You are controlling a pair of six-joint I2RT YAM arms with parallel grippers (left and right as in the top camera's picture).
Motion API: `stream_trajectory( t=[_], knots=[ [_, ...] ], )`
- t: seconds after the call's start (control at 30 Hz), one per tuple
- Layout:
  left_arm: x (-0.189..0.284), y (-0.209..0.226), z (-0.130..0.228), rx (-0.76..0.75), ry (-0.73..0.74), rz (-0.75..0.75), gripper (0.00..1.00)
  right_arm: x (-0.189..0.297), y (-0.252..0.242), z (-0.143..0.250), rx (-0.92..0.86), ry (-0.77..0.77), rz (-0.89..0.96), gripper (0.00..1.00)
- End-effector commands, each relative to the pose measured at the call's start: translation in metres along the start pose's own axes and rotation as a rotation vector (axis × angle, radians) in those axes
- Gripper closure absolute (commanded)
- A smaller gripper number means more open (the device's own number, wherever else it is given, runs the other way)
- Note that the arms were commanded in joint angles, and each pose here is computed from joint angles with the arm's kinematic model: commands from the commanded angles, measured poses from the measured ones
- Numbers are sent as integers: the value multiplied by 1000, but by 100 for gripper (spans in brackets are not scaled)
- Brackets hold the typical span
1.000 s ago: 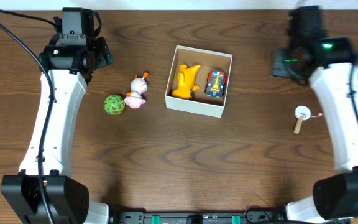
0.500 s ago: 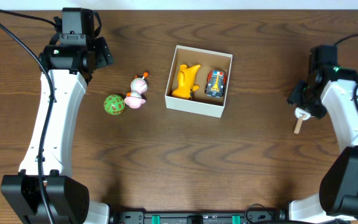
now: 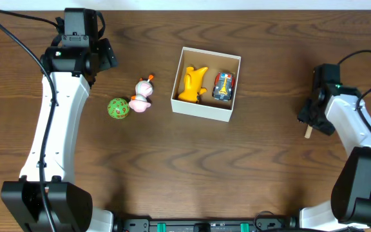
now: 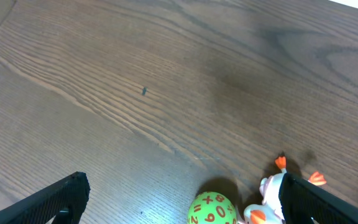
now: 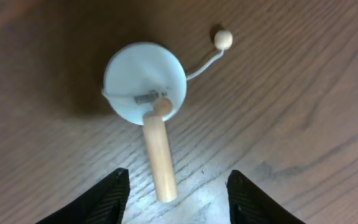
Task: Pack container
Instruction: 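Grasp the wooden handle of the blue cup-and-ball toy with the right gripper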
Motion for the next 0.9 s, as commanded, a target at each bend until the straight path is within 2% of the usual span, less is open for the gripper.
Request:
stream_trajectory(
  t=[0.0,0.37,0.6,0.87],
  knots=[
    [0,3,-1,1,-2,-12,2,-9,-8,6,-32,0,28,48],
    [0,3,-1,1,-2,-12,2,-28,-4,10,-48,-46,9,50],
    [0,3,-1,1,-2,-12,2,-35,5,14,0,-53,-43,56],
    [0,3,-1,1,-2,-12,2,-36,6,14,-5,-54,-50,57]
  ],
)
Point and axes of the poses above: each gripper's point midway between its finger pads, its own x axis back along the fingers, its own y axis along the line the jaws close on, z = x × y, the point moved 1 cm from there along x, back along the fingers, and after that the axes turned 4 degrees about x, right-handed, at the moved point
